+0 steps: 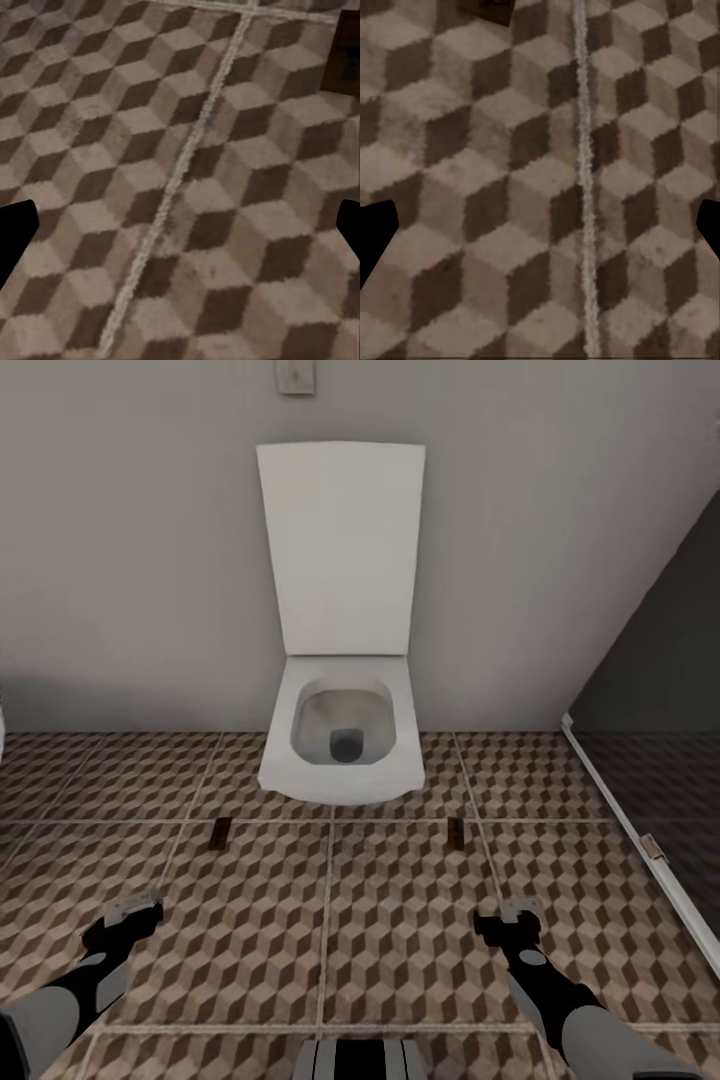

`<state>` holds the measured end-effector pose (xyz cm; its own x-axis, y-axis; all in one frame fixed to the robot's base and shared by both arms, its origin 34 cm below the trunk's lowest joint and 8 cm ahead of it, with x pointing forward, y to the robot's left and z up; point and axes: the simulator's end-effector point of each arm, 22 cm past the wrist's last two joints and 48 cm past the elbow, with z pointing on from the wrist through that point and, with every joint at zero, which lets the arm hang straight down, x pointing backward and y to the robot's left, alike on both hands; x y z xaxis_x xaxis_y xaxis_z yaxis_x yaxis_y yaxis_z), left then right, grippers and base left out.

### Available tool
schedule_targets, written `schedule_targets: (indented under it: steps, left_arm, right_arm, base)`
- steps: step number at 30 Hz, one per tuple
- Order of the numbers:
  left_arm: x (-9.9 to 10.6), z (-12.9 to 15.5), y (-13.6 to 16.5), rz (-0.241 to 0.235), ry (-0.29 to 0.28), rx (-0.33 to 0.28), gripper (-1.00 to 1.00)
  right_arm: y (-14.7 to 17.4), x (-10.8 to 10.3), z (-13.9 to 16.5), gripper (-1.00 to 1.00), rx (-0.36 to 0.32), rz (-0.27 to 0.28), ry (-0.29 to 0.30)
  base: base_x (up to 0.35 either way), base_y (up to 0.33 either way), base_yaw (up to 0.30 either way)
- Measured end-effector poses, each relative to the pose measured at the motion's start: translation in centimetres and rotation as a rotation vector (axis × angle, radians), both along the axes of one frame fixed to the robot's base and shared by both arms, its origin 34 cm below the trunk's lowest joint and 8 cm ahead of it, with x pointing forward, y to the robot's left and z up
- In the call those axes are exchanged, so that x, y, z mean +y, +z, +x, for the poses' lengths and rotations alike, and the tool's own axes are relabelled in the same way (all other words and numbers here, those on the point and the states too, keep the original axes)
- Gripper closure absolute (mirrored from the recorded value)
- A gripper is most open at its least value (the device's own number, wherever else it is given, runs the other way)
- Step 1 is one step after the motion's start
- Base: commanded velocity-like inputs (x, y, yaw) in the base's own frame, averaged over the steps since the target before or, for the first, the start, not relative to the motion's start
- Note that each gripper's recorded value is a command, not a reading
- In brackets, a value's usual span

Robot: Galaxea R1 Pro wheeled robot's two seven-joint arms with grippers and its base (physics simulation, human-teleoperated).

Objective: Take the four mousetraps from the cabinet in the bathroom and place them on the bathroom floor. Make sure all four end up on the same floor surface, and ensure that at least two of them are either under or directly next to the same bathroom sink.

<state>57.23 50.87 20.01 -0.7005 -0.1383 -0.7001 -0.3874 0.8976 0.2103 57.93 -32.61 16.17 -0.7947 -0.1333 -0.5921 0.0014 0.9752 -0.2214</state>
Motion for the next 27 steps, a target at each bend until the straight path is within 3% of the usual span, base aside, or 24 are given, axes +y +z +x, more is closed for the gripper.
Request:
schedule_targets:
  steps: [8, 13, 19, 27]
  left_arm:
    - [2.0, -2.0, 1.1, 0.036, 0.025, 0.020, -1.00]
    - [2.2, -4.9, 0.3, 0.027, 0.038, 0.083, -1.00]
    - [2.0, -8.7, -0.8, 0.006, 0.049, 0.165, -1.00]
    - [1.7, -13.7, -1.7, -0.002, 0.052, 0.232, -1.00]
  right_arm:
    - [-1.5, -0.2, -4.6, -1.00, 0.102, 0.001, -0.008]
    - [-2.5, -0.2, -8.2, -1.00, 0.178, 0.003, -0.014]
    - [-2.5, -0.2, -10.4, -1.00, 0.220, 0.004, -0.019]
    - [-2.1, 0.3, -11.8, -1.00, 0.232, 0.012, -0.019]
  base:
    - [0.000, 0.000, 0.000]
    - [0.000, 0.000, 0.000]
    - [0.000, 0.000, 0.000]
    - [0.000, 0.000, 0.000]
